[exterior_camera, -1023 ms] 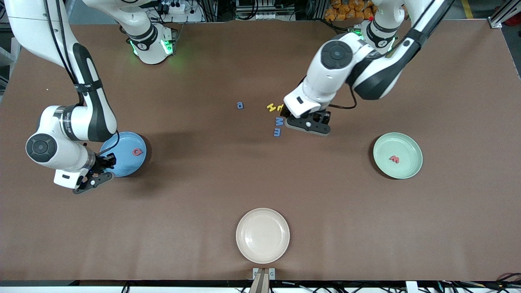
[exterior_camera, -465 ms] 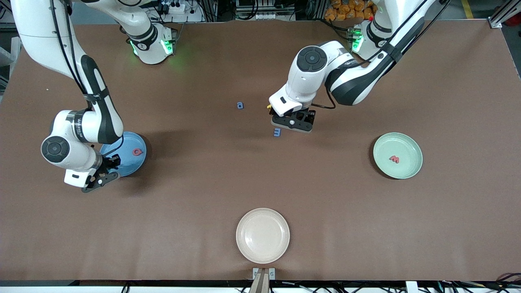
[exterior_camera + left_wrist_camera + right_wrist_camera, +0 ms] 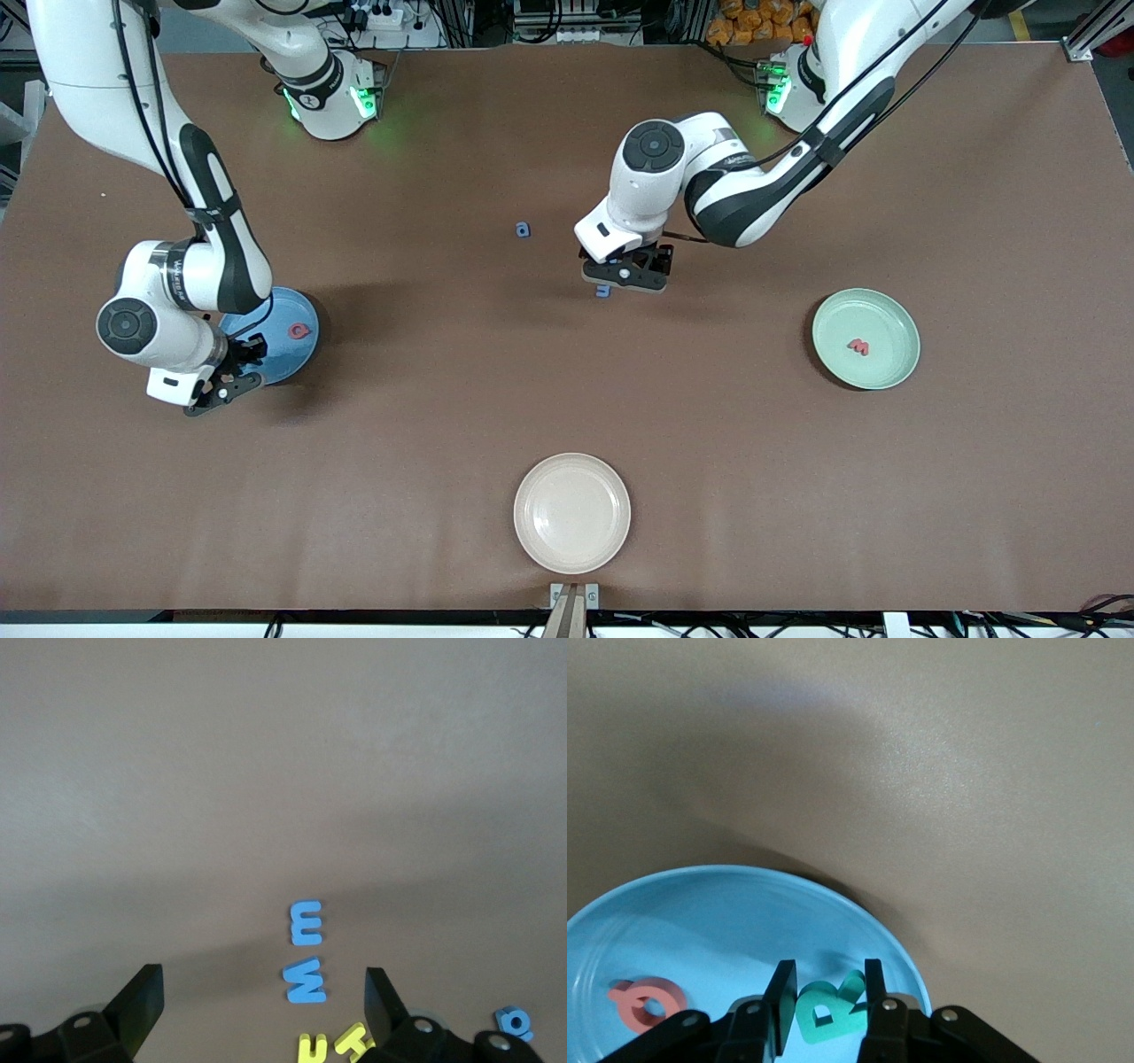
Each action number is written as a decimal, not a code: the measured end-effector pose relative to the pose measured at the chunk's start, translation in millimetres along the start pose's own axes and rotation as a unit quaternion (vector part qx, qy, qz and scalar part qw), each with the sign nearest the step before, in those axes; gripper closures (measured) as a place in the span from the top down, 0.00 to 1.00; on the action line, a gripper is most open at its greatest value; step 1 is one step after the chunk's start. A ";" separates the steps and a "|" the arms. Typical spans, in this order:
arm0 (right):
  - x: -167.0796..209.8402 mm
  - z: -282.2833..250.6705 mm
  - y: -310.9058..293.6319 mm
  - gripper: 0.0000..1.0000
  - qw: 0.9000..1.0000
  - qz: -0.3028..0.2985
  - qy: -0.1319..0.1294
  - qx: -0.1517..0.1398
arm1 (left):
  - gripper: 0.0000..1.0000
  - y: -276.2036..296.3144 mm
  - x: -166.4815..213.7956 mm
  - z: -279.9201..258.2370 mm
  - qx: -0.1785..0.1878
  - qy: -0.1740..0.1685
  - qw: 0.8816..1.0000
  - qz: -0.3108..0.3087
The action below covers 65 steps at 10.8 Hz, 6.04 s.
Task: Sort uppercase to blue plate, lowercase to green plate
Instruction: 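Release the R on the blue plate while the left gripper lowers to E, then grasp the blue E with the left gripper, carry toward the green plate, then release the E on the green plate while the right gripper moves to letters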
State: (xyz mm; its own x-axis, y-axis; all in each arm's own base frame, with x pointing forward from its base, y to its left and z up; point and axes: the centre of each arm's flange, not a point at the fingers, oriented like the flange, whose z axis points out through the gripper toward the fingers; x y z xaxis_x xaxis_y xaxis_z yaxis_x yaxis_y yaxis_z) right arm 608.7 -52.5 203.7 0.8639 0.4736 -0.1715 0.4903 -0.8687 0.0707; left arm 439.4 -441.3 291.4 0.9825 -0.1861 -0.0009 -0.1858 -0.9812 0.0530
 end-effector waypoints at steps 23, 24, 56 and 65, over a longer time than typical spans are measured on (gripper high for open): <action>15.0 -39.5 -1.5 1.00 0.999 0.028 0.042 0.002 | 0.89 42.1 -16.7 103.0 0.012 0.005 1.000 -0.027; 15.5 -40.7 -1.1 1.00 0.999 0.028 0.043 0.001 | 0.87 39.4 -15.8 104.9 0.018 0.009 1.000 -0.022; 12.5 -49.9 -5.5 1.00 0.998 0.039 0.031 0.028 | 0.27 -352.5 118.9 -73.9 0.051 0.003 0.998 0.019; 31.3 -176.8 -118.6 1.00 0.990 0.124 -0.018 0.062 | 0.27 -467.1 59.0 11.4 0.021 -0.107 0.992 -0.062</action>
State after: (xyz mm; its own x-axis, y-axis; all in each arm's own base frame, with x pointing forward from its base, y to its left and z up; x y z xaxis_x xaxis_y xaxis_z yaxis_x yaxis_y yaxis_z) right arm 598.1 91.0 363.7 0.9500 0.2404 -0.1993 0.2440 -0.9698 -0.0068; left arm 584.1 5.4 255.2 0.9740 -0.0667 -0.2165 -0.0686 -0.9976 -0.0013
